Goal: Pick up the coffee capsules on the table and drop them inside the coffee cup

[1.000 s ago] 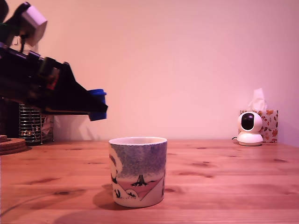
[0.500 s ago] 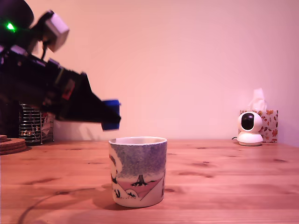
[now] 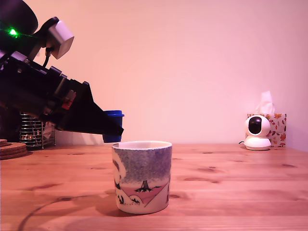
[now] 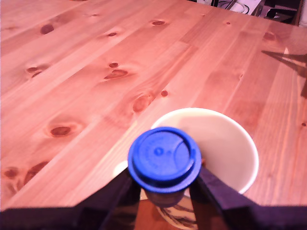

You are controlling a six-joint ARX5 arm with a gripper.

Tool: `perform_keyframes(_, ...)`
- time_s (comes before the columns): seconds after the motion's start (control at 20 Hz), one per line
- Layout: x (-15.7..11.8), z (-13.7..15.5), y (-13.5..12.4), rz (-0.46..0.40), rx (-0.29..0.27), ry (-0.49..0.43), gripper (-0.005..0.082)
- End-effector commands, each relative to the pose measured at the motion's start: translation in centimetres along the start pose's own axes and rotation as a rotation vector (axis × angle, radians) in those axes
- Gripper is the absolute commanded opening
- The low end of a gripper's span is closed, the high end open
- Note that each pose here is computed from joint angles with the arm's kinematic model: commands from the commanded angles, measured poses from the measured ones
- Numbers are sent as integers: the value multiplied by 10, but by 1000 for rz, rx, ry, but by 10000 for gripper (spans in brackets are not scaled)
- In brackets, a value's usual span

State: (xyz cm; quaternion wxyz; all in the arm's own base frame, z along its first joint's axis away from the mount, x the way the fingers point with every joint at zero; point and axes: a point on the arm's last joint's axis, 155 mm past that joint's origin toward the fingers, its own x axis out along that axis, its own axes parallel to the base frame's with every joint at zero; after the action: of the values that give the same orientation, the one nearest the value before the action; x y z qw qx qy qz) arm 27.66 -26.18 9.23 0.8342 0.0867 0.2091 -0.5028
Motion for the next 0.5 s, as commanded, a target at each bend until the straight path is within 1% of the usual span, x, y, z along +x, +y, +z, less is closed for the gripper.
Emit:
perform_keyframes(0.0,2,-2,-1,-4,6,7,110)
perform_keyframes(0.15,3,-2,-4,-13,10,9,110)
perform_keyframes(0.3,4,-3,-9,-23,32,14,110)
perform_keyframes(0.45,5,-3,-8,-20,31,15,110)
